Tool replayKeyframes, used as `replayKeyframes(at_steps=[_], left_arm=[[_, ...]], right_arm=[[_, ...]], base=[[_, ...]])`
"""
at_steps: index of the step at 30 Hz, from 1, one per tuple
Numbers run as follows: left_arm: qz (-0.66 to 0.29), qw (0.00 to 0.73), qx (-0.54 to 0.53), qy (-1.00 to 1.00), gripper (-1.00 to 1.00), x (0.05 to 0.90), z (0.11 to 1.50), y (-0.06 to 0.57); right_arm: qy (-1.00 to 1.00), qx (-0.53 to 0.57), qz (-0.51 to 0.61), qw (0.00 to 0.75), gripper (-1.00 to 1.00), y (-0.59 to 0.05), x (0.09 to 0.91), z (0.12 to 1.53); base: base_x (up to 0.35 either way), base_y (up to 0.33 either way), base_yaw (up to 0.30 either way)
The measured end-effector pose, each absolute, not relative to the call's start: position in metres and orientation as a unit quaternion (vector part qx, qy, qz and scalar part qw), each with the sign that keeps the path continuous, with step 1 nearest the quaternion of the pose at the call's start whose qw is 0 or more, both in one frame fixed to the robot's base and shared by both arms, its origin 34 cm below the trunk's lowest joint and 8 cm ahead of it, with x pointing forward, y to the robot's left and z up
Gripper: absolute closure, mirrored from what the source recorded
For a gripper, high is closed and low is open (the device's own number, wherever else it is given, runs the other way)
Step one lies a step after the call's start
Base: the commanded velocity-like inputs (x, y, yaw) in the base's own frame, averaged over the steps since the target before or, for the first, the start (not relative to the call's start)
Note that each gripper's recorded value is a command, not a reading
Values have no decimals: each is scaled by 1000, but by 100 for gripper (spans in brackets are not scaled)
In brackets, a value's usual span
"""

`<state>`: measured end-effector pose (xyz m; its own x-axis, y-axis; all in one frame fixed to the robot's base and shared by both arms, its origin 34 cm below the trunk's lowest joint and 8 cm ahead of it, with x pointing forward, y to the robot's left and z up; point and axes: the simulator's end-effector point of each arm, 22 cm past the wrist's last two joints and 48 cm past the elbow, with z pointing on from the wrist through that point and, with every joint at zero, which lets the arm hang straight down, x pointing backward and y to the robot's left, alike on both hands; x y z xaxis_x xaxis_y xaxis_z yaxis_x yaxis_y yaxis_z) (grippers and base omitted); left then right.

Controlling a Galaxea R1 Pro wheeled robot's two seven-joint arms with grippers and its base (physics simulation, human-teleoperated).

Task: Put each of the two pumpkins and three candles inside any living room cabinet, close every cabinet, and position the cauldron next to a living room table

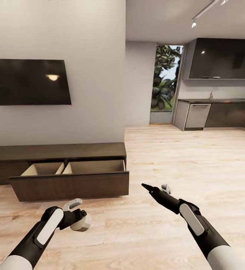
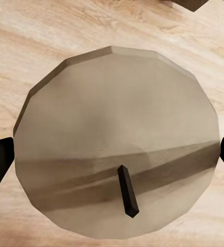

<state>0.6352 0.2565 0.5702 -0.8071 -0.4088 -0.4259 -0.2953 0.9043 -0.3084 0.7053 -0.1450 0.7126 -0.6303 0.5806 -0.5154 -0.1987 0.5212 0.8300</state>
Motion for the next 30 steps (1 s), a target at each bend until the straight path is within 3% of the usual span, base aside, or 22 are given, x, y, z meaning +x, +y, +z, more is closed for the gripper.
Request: replayKeyframes(at_steps=[30], left_arm=[[-126,272,-179,937,100,654,652,256]], right_arm=[[762,117,479,418,-100,-146,715,781]], base=[[0,0,0]])
